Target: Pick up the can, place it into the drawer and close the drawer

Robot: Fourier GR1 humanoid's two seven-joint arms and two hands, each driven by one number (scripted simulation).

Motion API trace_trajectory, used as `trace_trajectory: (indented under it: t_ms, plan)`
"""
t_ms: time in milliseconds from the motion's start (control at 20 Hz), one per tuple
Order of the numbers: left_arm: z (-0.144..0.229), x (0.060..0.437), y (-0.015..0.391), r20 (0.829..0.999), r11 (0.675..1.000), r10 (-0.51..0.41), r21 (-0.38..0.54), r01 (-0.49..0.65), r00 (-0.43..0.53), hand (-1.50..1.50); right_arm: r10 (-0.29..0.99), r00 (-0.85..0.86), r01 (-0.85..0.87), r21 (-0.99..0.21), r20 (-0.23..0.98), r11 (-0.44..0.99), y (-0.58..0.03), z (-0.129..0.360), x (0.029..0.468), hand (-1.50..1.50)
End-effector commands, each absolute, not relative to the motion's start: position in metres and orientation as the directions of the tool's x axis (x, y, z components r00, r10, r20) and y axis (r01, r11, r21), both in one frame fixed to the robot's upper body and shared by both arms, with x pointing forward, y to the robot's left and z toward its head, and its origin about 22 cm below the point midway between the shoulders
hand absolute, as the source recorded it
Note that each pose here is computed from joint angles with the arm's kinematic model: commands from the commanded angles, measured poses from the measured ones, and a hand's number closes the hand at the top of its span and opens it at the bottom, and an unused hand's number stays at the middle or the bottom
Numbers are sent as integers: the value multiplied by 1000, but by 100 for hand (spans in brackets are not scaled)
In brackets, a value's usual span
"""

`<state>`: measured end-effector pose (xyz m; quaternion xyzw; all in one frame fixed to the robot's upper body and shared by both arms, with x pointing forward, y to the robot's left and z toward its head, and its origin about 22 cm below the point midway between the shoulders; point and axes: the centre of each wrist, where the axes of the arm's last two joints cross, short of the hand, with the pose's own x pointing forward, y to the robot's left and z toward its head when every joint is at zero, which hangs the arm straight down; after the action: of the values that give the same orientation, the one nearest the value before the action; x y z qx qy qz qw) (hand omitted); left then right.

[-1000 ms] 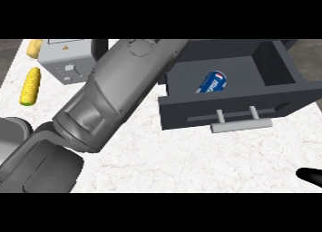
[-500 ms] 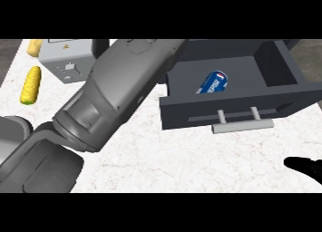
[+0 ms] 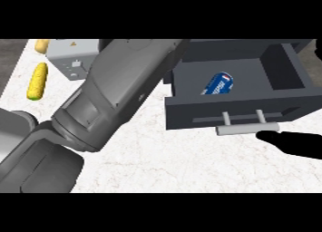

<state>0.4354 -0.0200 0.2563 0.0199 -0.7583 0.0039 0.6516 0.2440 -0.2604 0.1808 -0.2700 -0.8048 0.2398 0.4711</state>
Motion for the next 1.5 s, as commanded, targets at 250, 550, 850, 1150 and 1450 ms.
trace_trajectory:
  t_ms: [250,550,850,1150,1450]
  plan:
    - [256,438,-18,985,998,-54,51,-23,-162,-150,819,-357,204,-819,449,537,-233,135,297,-150]
    - [254,438,-17,987,999,-40,40,-7,-155,-150,883,-332,209,-887,332,412,-206,86,325,-150]
    - [265,442,-3,988,999,-36,30,-41,-152,-150,913,-293,247,-900,283,358,-207,62,365,-150]
    - [278,453,34,987,997,-55,46,-58,-149,-150,935,-263,309,-897,238,316,-185,66,400,-150]
    - [259,452,42,993,998,-33,27,-48,-112,-150,958,-187,408,-870,217,277,-202,60,423,-150]
